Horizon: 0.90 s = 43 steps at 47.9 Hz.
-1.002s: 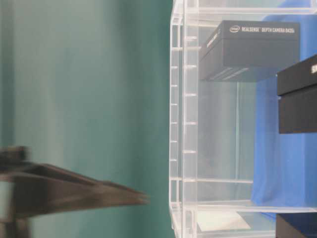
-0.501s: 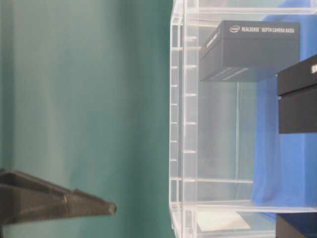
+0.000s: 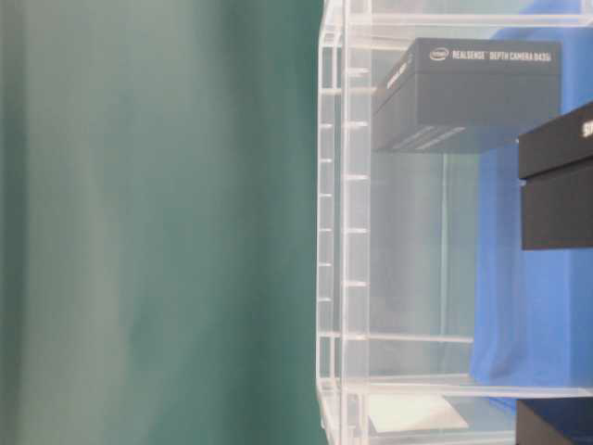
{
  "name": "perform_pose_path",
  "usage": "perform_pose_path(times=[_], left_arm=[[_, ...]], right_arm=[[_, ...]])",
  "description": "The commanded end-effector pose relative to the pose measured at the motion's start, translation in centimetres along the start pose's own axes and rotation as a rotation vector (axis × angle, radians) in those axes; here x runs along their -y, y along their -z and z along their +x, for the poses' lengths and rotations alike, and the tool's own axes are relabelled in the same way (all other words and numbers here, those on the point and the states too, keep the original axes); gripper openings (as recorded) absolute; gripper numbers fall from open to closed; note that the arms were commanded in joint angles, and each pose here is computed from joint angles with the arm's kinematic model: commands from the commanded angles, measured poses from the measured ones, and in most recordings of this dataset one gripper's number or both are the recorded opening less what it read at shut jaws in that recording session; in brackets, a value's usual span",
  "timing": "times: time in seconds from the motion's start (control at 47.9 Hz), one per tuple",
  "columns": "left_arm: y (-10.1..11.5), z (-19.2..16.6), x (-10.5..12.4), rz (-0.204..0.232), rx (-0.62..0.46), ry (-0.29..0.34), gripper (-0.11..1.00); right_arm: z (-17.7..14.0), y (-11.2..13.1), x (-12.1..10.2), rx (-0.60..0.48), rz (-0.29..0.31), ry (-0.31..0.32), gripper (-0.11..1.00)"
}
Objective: Take out the box from the case.
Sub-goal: 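Open the left gripper and withdraw it to the upper left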
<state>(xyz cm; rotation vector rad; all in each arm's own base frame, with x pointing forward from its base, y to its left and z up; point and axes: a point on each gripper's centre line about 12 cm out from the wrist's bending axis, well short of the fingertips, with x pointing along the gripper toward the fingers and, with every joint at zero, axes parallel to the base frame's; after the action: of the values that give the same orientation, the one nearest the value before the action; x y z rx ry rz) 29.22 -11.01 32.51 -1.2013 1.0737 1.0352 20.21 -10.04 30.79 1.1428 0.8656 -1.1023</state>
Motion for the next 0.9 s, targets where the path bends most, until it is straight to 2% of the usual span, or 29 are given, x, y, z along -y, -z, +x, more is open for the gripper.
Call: perform_pose_path(times=[0.0,0.313,0.522,0.668,0.814,0.877], left_arm=[[-0.2,-1.3,-1.4,0.007,-0.013,0.034,1.00],[-0.4,-1.4,-2.2,0.011,-0.014,0.035,1.00],[-1.1,-1.4,-2.2,-0.006,-0.010,0.037,1.00],[-2.9,-1.5,-2.7,-0.049,0.000,0.039,1.00],[-5.2,-1.6,-4.1,-0.038,0.014,0.045,1.00],[-6.5,-1.6,-4.7,-0.049,0.023,0.046,1.00]], right_arm=[[-0.5,-0.1,-0.2,0.008,0.003,-0.018,0.85],[-0.5,0.0,0.1,-0.002,0.004,0.001,0.85],[-0.7,0.1,0.3,-0.007,0.001,0.012,0.85],[-0.8,0.2,0.4,-0.005,0.005,0.009,0.85],[-0.8,0.3,0.6,-0.006,0.007,0.009,0.85],[-0.8,0.3,0.6,-0.007,0.009,0.008,0.85]])
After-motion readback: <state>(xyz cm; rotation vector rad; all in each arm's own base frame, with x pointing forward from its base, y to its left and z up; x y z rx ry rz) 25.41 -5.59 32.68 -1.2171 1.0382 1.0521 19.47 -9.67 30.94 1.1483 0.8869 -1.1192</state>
